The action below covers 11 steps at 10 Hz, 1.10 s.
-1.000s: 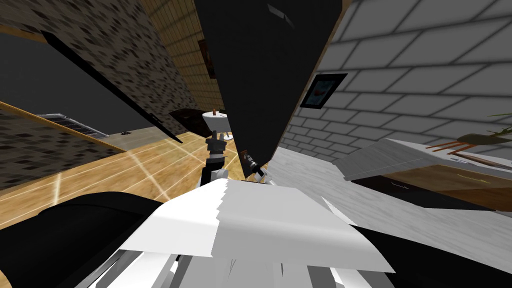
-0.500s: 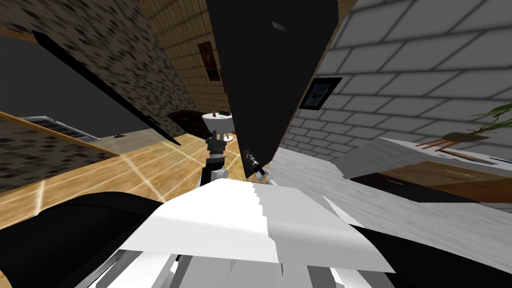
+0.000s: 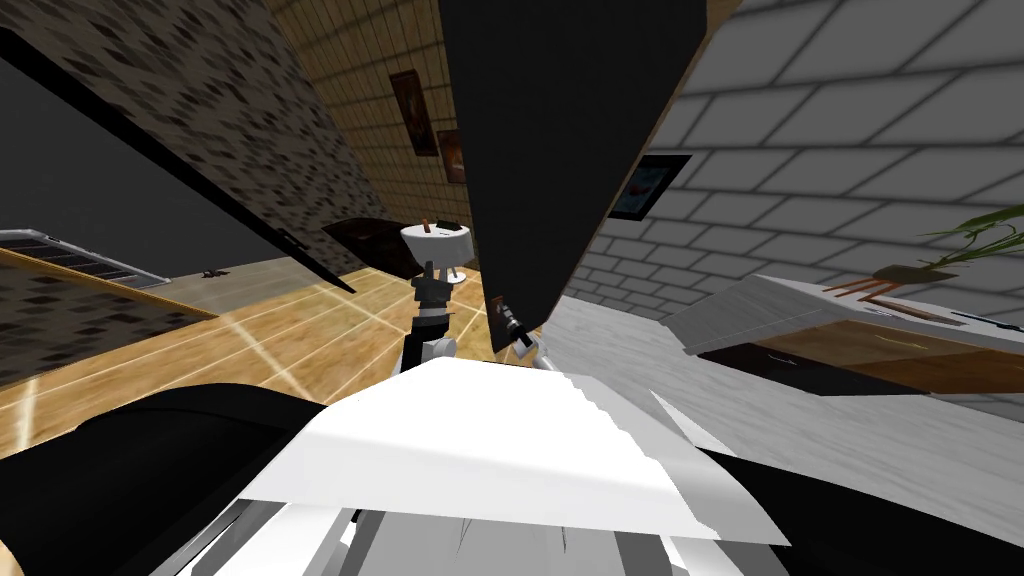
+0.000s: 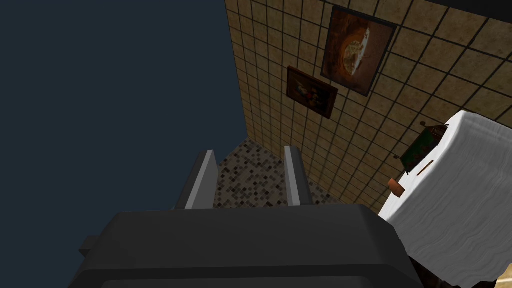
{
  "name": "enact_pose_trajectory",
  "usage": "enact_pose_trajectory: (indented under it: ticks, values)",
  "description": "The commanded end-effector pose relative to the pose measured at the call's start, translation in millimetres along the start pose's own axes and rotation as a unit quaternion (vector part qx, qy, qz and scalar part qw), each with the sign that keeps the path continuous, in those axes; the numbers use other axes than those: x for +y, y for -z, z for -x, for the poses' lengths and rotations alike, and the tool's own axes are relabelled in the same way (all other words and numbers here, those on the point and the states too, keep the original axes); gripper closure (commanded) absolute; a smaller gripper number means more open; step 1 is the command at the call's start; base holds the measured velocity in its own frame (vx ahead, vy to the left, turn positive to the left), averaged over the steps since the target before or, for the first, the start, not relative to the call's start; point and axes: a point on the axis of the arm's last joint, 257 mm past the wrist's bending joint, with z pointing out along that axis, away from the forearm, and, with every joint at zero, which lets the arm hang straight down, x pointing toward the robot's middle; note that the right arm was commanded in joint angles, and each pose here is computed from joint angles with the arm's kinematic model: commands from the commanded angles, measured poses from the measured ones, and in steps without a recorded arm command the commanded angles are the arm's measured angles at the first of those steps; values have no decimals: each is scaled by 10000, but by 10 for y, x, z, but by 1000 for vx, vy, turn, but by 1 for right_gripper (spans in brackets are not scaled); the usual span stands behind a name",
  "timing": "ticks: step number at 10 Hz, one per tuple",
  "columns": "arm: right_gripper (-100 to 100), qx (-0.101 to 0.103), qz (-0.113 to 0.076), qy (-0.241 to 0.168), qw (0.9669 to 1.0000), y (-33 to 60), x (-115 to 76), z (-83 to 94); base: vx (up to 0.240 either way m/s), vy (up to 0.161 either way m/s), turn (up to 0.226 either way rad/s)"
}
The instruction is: Push the door open
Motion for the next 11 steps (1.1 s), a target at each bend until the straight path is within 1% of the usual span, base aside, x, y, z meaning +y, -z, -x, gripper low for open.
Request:
enact_pose_trajectory:
  ticks: [1,4,6,7,8,9,11]
  values:
    - [100,-166,-3,-2,9999,-4,-2,155,55,150,-54]
    - [100,-346,21,-65,9994,-42,27,271,31,161,-83]
    - [100,-474,55,-150,9987,-85,64,326,49,158,-65]
    - [100,-438,-14,-120,9990,-52,7,300,27,76,-31]
    - [100,-578,-45,-32,9983,-6,-23,509,82,99,-23]
    - [100,-606,-54,-16,9981,5,-32,549,89,155,-66]
    - [100,-735,-79,36,9973,45,-55,714,64,176,-75]
